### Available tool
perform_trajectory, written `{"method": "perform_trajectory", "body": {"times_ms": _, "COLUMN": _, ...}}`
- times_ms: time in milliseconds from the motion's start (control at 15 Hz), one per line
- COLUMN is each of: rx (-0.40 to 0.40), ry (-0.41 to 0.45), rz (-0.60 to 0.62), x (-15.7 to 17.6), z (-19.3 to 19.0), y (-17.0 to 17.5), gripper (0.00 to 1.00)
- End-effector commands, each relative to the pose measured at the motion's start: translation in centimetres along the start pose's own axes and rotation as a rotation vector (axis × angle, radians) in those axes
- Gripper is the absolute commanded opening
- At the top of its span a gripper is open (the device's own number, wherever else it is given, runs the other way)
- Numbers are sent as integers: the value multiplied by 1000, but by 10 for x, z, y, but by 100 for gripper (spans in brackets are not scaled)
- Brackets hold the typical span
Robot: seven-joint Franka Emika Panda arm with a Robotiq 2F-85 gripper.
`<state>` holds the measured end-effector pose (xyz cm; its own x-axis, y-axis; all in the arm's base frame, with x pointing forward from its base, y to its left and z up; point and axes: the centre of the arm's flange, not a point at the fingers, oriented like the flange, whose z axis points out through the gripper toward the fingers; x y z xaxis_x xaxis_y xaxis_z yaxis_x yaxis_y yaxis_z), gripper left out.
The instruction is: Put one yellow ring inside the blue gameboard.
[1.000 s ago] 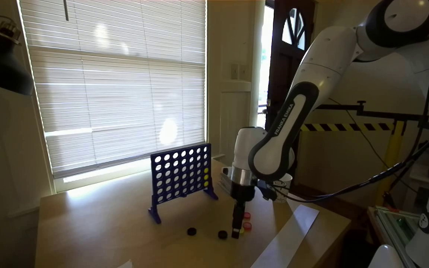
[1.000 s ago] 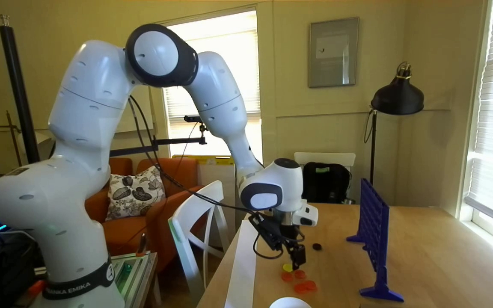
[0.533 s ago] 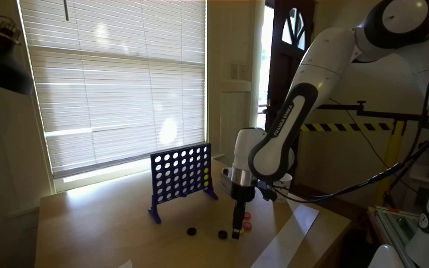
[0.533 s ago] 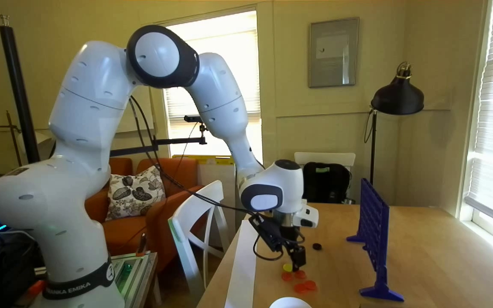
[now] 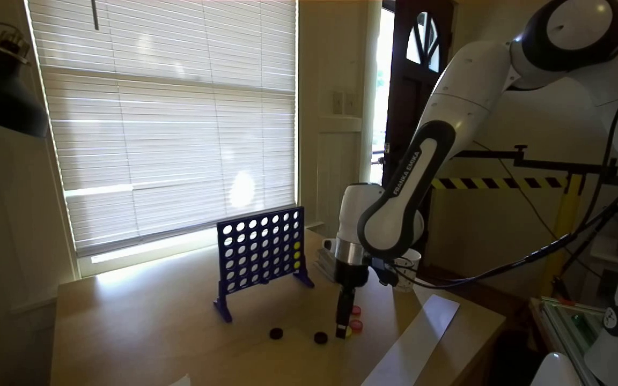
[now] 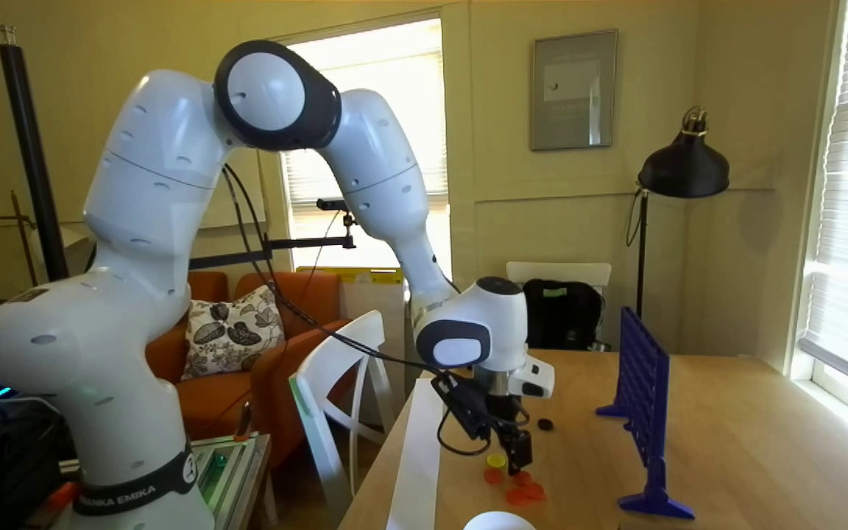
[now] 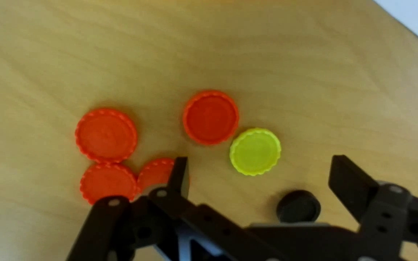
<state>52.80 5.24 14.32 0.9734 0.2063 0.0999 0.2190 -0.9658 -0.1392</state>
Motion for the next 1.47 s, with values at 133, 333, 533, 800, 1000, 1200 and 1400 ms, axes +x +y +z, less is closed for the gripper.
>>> {"method": "perform_trajectory", "body": {"times_ms": 133, "rx": -16, "ry": -12, "rz": -8, "x": 5, "z": -3, "y": -13, "gripper": 100}}
{"method": "perform_trajectory", "body": {"times_ms": 333, "rx": -28, "ry": -32, "rz": -3, "x": 2, "z": -1, "y": -17, "gripper": 100}}
{"method": "perform_trajectory", "body": {"times_ms": 533, "rx": -34, "ry": -35, "rz": -3, "x": 2, "z": -2, "y": -20, "gripper": 100}}
{"method": "perform_trajectory", "body": {"times_ms": 800, "rx": -38, "ry": -36, "rz": -5, "x": 2, "z": -1, "y": -19, "gripper": 72}}
{"method": "perform_trajectory", "body": {"times_ms": 1000, "rx": -39, "ry": -39, "rz": -7, "x": 2, "z": -1, "y": -18, "gripper": 51}}
{"method": "perform_trajectory", "body": {"times_ms": 1200, "rx": -46, "ry": -38, "rz": -5, "x": 2, "z": -4, "y": -15, "gripper": 31}}
{"method": "perform_trajectory", "body": {"times_ms": 1400, "rx": -52, "ry": -38, "rz": -4, "x": 2, "z": -6, "y": -12, "gripper": 10}}
